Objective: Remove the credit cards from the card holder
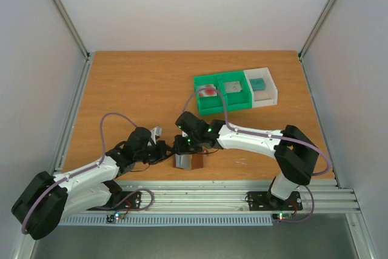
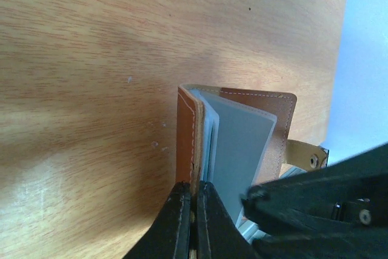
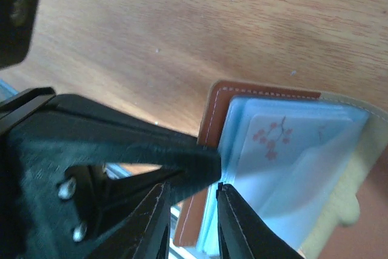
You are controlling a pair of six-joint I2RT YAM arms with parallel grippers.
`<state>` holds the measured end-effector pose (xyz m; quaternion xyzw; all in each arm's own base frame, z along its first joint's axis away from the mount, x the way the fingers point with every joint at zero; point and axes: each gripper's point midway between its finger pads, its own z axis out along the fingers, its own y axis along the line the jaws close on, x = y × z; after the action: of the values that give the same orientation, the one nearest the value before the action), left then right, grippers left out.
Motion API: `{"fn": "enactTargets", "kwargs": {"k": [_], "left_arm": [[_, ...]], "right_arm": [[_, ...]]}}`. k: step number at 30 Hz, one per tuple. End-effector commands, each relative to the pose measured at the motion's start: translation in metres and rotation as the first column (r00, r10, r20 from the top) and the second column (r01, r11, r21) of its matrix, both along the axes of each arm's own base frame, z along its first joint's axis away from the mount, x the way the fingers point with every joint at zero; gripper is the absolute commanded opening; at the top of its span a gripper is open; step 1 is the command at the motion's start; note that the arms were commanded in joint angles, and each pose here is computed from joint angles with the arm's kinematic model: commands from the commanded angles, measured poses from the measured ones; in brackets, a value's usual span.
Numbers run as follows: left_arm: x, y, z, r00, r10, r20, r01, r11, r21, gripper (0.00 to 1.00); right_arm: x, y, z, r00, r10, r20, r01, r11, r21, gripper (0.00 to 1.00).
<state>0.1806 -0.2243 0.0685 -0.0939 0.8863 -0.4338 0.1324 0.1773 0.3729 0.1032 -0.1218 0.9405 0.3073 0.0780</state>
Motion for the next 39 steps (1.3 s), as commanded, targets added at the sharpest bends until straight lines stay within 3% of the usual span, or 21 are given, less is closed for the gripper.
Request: {"fn": "enactTargets", "kwargs": {"k": [1, 9, 19, 21, 27, 34, 39], "left_arm": [[0.001, 0.000, 0.003, 1.000, 0.010, 0.021, -0.010, 1.000, -0.013, 0.00], [0.001, 0.004, -0.004, 1.000, 0.021, 0.022, -0.022, 1.000, 0.010, 0.01], [-0.001, 0.016, -0.019, 0.999, 0.048, 0.007, -0.049, 0.996, 0.079, 0.01], [-0.005, 0.023, -0.023, 0.998, 0.058, -0.008, -0.057, 0.992, 0.114, 0.07], [-0.008, 0.038, -0.014, 0.995, 0.098, 0.002, -0.097, 0.980, 0.176, 0.46], [-0.005, 0.026, 0.016, 0.998, 0.046, 0.037, -0.050, 0.991, 0.123, 0.48], [-0.001, 0.017, 0.027, 0.998, 0.004, 0.064, -0.010, 0.995, 0.099, 0.41]], "right_arm": [[0.011, 0.009, -0.007, 0.999, -0.037, 0.005, 0.037, 0.999, -0.030, 0.21], [0.013, -0.035, -0.044, 0.996, -0.090, 0.019, 0.091, 0.980, -0.177, 0.18], [0.008, -0.068, -0.062, 0.994, -0.110, 0.011, 0.110, 0.981, -0.160, 0.19], [0.010, -0.067, -0.062, 0.993, -0.115, -0.008, 0.113, 0.988, -0.109, 0.19], [0.012, -0.063, -0.061, 0.995, -0.095, -0.032, 0.093, 0.994, -0.058, 0.18], [0.012, -0.059, -0.059, 0.995, -0.087, -0.042, 0.086, 0.995, -0.042, 0.17], [0.010, -0.052, -0.057, 0.996, -0.072, -0.060, 0.072, 0.997, -0.004, 0.17]]}}
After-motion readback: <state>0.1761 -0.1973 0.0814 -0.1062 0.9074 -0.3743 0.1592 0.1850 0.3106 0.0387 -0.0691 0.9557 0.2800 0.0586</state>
